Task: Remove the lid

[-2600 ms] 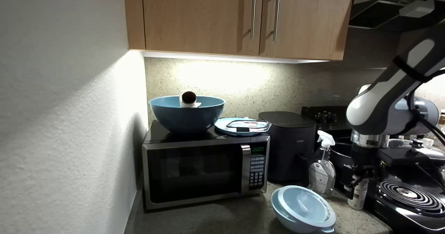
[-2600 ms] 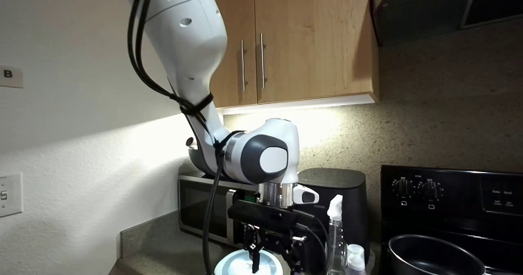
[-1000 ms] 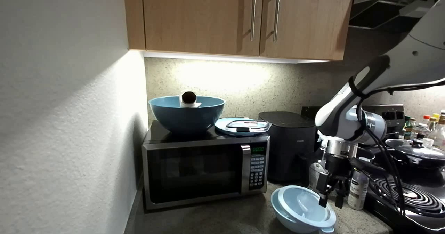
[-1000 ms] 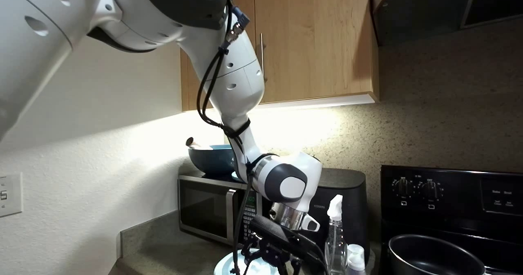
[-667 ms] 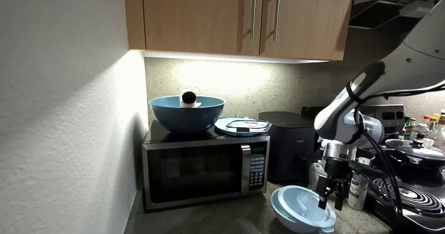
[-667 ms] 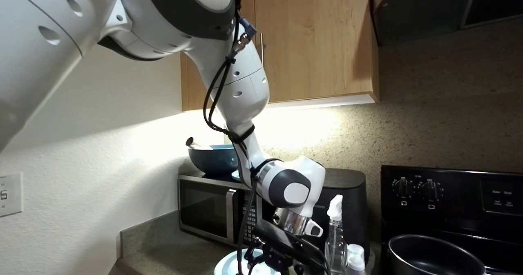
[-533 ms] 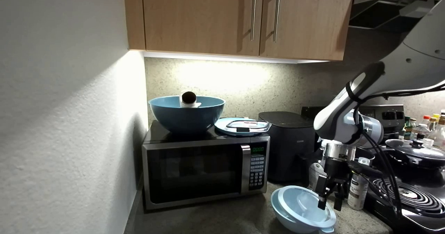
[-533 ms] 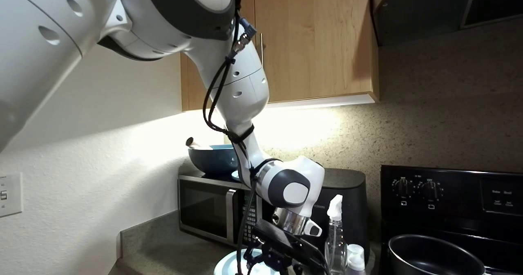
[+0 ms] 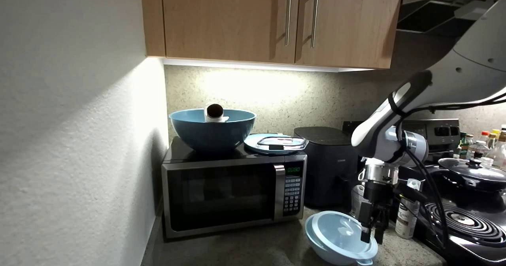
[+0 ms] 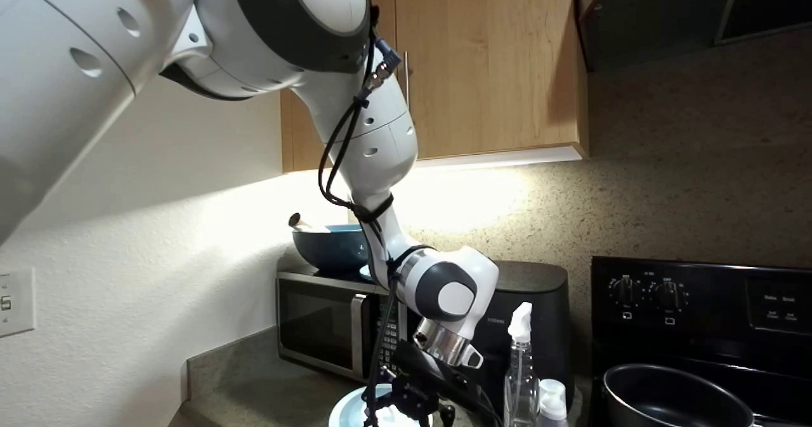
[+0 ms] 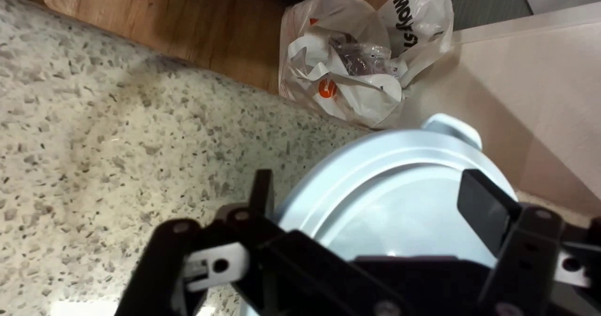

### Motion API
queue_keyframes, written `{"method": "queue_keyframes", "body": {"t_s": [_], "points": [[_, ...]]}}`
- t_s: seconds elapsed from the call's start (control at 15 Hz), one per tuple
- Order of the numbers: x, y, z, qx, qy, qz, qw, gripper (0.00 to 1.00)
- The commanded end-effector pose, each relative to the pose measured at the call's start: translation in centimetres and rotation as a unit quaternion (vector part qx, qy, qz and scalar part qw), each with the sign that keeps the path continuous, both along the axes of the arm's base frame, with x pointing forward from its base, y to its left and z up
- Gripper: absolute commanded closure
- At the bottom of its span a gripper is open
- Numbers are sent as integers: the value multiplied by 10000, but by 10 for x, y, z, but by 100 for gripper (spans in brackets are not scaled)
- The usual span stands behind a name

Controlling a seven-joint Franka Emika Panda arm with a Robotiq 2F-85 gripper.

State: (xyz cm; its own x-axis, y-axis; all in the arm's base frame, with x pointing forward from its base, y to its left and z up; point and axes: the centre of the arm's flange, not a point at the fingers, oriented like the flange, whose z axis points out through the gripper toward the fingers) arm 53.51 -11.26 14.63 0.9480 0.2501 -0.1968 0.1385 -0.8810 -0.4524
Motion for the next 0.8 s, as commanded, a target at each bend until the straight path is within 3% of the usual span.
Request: {"method": "queue_keyframes", "body": {"t_s": [0.0, 0.2, 0.4, 0.73], "points": [[0, -1, -1, 24, 38, 11, 10000, 0], [2, -3, -3, 125, 90, 177, 9997, 0], [13, -9, -21, 469, 459, 347, 9972, 0], [21, -14, -41, 616, 646, 517, 9947, 0]]}}
